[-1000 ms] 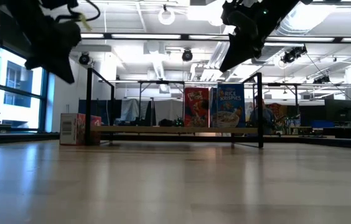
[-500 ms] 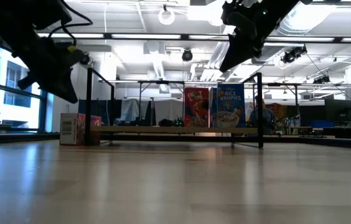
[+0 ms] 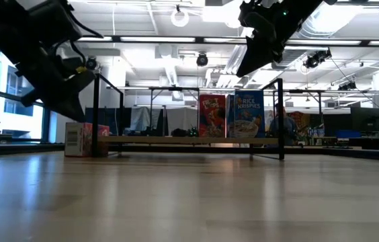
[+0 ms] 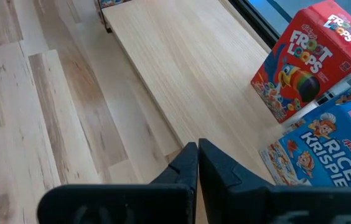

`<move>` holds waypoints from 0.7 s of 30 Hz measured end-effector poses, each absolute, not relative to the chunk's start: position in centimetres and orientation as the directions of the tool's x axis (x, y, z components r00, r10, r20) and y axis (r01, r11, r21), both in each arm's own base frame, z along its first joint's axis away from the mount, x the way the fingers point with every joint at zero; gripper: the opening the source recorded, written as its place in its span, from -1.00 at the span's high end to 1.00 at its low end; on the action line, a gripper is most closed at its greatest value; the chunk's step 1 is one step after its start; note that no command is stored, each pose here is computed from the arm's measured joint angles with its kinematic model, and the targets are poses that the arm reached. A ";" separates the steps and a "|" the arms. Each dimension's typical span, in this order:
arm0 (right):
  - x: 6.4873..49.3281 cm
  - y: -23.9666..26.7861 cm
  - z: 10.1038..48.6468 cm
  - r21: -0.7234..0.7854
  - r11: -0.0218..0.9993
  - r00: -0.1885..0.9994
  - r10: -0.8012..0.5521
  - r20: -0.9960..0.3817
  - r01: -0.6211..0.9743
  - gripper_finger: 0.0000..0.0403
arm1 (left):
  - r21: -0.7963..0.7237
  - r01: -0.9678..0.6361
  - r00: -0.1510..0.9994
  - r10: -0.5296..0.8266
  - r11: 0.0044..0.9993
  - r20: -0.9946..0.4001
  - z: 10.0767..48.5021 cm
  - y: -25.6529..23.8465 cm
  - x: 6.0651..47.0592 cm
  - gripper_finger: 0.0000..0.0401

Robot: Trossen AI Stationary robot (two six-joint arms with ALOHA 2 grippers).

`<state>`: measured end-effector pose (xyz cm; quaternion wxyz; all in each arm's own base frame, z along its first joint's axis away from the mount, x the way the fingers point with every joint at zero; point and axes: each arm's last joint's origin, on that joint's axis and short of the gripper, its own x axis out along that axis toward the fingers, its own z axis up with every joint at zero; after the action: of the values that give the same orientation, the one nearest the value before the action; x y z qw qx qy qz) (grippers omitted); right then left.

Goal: Stack cereal on shelf
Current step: Put the red cereal box on the shelf aligned with the other red cereal box

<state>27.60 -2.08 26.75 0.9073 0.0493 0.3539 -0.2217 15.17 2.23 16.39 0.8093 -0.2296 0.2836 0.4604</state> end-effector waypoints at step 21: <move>27.6 -2.1 26.7 -0.069 0.897 0.652 -0.368 -0.663 0.436 1.00 | -0.130 -0.776 0.379 0.292 0.617 -0.878 18.4 -0.3 12.5 1.00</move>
<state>27.62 -2.08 26.75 0.9075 0.0483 0.3536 -0.2216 12.51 -0.26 18.44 0.7838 -0.2744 0.4407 0.3408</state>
